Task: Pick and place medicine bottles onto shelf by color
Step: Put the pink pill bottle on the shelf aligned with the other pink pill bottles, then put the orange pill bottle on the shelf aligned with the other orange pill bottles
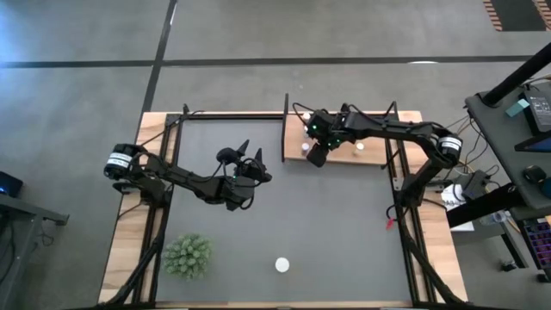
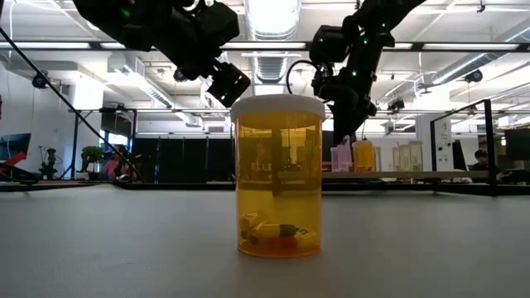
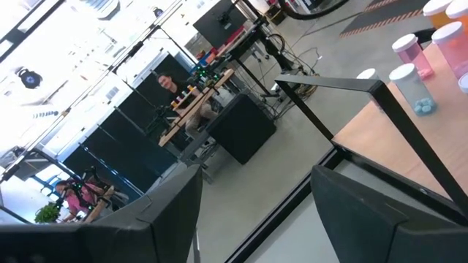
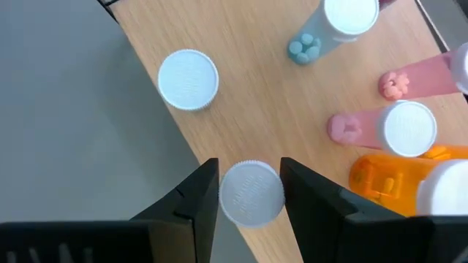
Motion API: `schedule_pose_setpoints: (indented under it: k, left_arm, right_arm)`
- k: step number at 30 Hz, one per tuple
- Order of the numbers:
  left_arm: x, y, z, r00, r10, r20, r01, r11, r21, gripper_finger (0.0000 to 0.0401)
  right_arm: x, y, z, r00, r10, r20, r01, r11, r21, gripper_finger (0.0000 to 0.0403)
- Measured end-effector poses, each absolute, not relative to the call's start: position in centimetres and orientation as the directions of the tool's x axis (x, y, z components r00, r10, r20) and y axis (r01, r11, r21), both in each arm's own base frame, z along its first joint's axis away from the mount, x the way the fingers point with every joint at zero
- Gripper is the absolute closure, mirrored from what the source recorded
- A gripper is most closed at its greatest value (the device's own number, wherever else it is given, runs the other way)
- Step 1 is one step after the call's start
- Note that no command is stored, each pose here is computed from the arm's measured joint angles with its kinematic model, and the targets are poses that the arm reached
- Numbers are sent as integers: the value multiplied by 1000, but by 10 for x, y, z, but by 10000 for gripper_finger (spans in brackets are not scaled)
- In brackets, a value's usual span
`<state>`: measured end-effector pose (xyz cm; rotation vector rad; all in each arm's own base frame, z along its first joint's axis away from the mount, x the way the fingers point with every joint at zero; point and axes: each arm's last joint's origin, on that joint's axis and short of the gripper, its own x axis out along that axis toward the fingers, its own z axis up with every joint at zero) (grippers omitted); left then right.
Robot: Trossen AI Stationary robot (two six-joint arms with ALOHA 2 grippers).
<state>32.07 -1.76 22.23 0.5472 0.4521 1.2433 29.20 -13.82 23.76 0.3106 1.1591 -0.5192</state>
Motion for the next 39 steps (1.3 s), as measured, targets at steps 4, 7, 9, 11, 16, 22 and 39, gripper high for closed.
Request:
schedule_pose_setpoints:
  k: [4,7,9,11,16,22,39]
  left_arm:
    - [321,-18,222,265,964,-27,-756,225,615,161]
    - [321,-18,222,265,964,-27,-756,225,615,161]
    - [321,-18,222,264,964,-27,-755,224,616,161]
    - [321,-18,222,265,964,-27,-755,224,616,161]
    - [321,-18,222,265,964,-27,-756,224,615,161]
    - [321,-18,222,265,964,-27,-755,224,616,161]
    - [321,-18,223,265,964,-26,-759,225,611,161]
  right_arm:
    - [291,-138,231,297,-225,-928,543,839,-30,266]
    - [290,-137,228,291,-223,-930,544,839,-31,266]
    - [289,-138,231,307,-231,-923,545,838,-29,266]
    - [290,-138,234,335,-245,-910,546,838,-24,266]
    - [292,-139,234,343,-248,-906,536,844,-29,266]
    - [290,-139,232,337,-247,-909,530,847,-34,266]
    - [267,-113,293,543,-221,-810,476,876,79,266]
